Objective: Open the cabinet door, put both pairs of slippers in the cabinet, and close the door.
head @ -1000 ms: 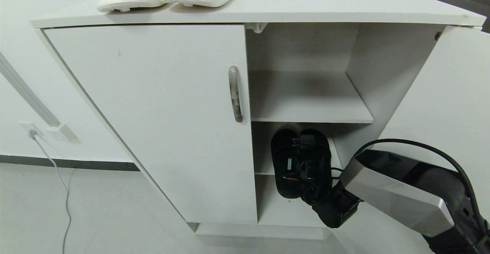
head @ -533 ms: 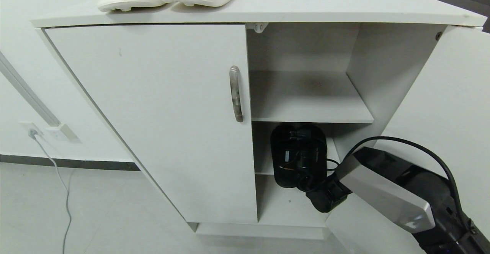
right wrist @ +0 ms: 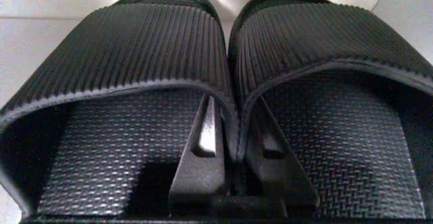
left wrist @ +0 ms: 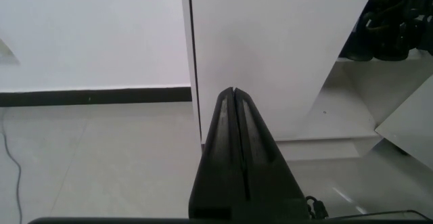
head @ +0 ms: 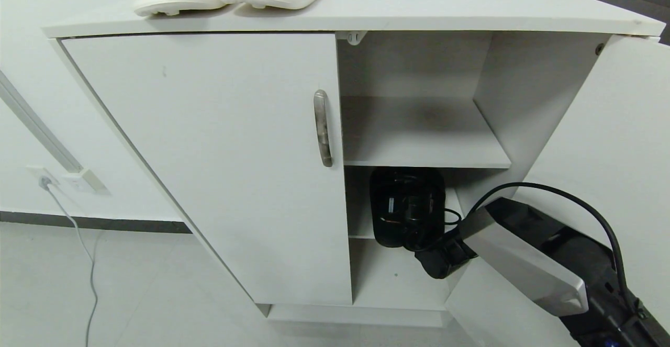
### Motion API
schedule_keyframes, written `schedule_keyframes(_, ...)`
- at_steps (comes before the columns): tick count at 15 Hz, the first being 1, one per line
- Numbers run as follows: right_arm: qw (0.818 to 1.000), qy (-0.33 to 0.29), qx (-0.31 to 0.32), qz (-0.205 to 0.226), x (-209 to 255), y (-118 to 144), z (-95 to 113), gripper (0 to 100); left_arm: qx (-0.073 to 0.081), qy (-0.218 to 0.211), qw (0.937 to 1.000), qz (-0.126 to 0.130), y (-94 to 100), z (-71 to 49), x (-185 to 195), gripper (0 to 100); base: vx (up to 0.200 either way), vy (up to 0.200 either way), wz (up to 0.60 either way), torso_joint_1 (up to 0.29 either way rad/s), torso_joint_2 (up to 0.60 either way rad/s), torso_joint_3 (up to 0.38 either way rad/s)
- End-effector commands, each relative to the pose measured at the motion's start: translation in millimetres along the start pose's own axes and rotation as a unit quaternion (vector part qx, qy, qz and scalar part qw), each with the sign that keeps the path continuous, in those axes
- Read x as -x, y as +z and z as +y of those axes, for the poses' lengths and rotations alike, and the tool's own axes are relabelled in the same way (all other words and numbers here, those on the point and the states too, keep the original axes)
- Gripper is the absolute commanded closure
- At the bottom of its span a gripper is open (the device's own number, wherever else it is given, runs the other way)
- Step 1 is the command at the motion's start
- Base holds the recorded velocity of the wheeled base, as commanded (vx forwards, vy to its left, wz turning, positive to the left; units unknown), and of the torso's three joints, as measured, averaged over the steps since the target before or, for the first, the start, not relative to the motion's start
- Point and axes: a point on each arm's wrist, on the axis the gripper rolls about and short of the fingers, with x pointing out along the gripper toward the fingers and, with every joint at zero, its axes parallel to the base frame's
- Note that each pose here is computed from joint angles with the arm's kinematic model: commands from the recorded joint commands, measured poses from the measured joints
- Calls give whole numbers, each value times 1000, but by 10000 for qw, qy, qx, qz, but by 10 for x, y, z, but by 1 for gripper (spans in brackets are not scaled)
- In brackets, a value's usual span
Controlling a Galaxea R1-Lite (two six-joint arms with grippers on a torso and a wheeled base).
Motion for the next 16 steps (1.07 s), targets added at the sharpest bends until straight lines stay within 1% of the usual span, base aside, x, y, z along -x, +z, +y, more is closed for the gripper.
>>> schedule_keyframes(1, 10000, -20, -5, -4, -18, 1, -15, 100, -1, -1, 10000, 7, 0, 0, -1, 100, 0, 0, 0, 0, 0, 0)
schedule_keyframes(3, 10000, -74, 3, 6, -47, -19, -54, 100, 6, -1, 10000, 7, 0, 0, -1, 100, 0, 0, 0, 0, 0, 0)
schedule_keyframes(7, 10000, -75, 17, 24, -54, -43, -60, 100, 14, -1, 10000, 7, 0, 0, -1, 100, 0, 0, 0, 0, 0, 0)
schedule_keyframes(8, 9999, -64, 88, 98, -37, -104, -65, 0, 22, 7, 10000, 7, 0, 1, -1, 100, 0, 0, 0, 0, 0, 0)
schedule_keyframes(9, 9998, -37, 139, 167, -1, -137, -83, 0, 14, 7, 10000, 7, 0, 1, -1, 100, 0, 0, 0, 0, 0, 0)
schedule_keyframes(10, 9997, 24, 149, 182, 54, -111, -93, 0, 14, 7, 10000, 7, 0, 1, -1, 100, 0, 0, 0, 0, 0, 0)
schedule_keyframes(12, 9998, 88, 149, 141, 181, 2, -117, 0, 14, 7, 10000, 7, 0, 1, -1, 100, 0, 0, 0, 0, 0, 0)
schedule_keyframes(13, 9998, 145, 100, 75, 309, 109, -145, 0, 14, 7, 10000, 7, 0, 1, -1, 100, 0, 0, 0, 0, 0, 0)
schedule_keyframes(14, 9998, 168, 107, 64, 361, 146, -156, 0, 14, 7, 10000, 7, 0, 1, -1, 100, 0, 0, 0, 0, 0, 0)
schedule_keyframes(15, 9997, 248, 86, 17, 544, 274, -207, 0, 14, 7, 10000, 7, 0, 1, -1, 100, 0, 0, 0, 0, 0, 0)
schedule_keyframes(16, 9996, 271, 78, 5, 659, 324, -256, 0, 14, 7, 10000, 7, 0, 0, -1, 100, 0, 0, 0, 0, 0, 0)
